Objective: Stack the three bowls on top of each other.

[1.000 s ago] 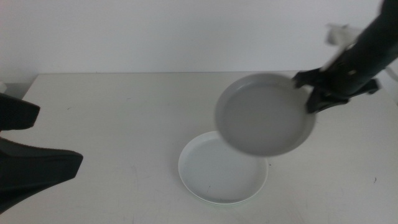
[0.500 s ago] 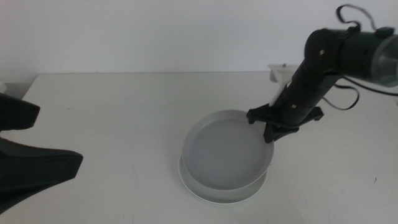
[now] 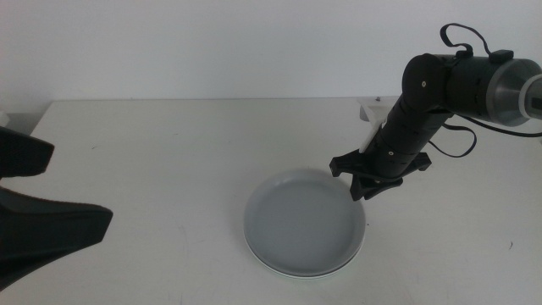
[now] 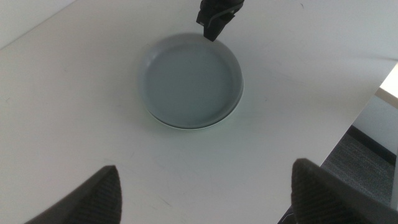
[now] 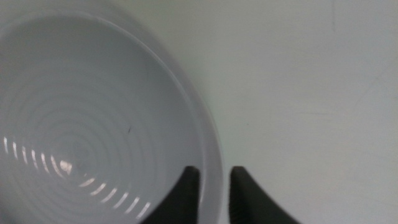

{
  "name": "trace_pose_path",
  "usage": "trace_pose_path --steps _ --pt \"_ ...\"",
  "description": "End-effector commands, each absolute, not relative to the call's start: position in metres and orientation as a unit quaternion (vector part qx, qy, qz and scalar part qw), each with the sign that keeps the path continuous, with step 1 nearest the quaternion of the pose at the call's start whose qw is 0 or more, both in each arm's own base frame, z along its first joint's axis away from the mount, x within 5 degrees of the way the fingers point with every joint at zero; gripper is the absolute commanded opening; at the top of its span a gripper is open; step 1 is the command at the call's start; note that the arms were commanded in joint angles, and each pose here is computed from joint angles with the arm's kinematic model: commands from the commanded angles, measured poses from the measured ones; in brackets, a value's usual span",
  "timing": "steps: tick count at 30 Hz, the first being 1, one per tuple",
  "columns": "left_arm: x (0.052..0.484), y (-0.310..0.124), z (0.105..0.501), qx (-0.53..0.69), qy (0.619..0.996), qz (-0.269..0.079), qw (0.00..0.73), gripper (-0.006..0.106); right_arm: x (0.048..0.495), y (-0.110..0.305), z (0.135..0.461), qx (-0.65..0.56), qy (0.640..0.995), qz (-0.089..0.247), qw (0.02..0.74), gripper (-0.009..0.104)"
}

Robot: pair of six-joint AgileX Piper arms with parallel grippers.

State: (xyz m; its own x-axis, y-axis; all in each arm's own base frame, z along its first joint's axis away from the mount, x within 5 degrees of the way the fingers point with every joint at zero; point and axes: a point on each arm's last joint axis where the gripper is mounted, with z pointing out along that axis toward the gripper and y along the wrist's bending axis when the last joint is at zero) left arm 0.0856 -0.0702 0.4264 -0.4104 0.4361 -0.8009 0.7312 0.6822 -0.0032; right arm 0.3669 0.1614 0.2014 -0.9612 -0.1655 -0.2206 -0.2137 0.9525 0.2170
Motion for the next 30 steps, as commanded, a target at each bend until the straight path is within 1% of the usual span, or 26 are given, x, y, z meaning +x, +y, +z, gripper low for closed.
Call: trace_pose_path --steps 1,6,9,12,14,18,23,25,27,28,30 --pt "0.085 -0.071 0.438 0.345 0.805 -0.194 0.443 0.105 0.367 0.163 0.231 -0.112 0.975 0.133 0.141 0.024" --pt "0.085 -0.071 0.438 0.345 0.805 -0.194 0.443 0.105 0.367 0.163 0.233 -0.113 0.974 0.133 0.142 0.046" --pt "0.085 -0.071 0.438 0.345 0.805 -0.194 0.443 0.105 0.369 0.162 0.24 -0.117 0.975 0.131 0.139 0.053" --pt "0.085 -0.071 0.438 0.345 0.805 -0.194 0.443 0.105 0.37 0.162 0.254 -0.138 0.973 0.126 0.133 0.054" --pt "0.085 -0.071 0.438 0.345 0.805 -0.194 0.443 0.105 0.371 0.164 0.266 -0.15 0.971 0.129 0.133 0.054" --pt "0.085 -0.071 0.438 0.345 0.805 -0.194 0.443 0.105 0.374 0.166 0.295 -0.163 0.966 0.135 0.145 0.054" --pt "0.085 -0.071 0.438 0.345 0.805 -0.194 0.443 0.105 0.374 0.166 0.321 -0.188 0.96 0.136 0.157 0.054" --pt "0.089 -0.072 0.441 0.338 0.796 -0.193 0.464 0.105 0.374 0.167 0.327 -0.19 0.958 0.137 0.164 0.054" --pt "0.098 -0.074 0.441 0.326 0.792 -0.183 0.483 0.105 0.374 0.165 0.328 -0.192 0.958 0.137 0.166 0.054" --pt "0.104 -0.074 0.441 0.317 0.796 -0.177 0.485 0.105 0.374 0.163 0.329 -0.19 0.958 0.137 0.166 0.054" --pt "0.123 -0.075 0.435 0.288 0.815 -0.152 0.479 0.105 0.374 0.159 0.333 -0.185 0.958 0.137 0.171 0.054"
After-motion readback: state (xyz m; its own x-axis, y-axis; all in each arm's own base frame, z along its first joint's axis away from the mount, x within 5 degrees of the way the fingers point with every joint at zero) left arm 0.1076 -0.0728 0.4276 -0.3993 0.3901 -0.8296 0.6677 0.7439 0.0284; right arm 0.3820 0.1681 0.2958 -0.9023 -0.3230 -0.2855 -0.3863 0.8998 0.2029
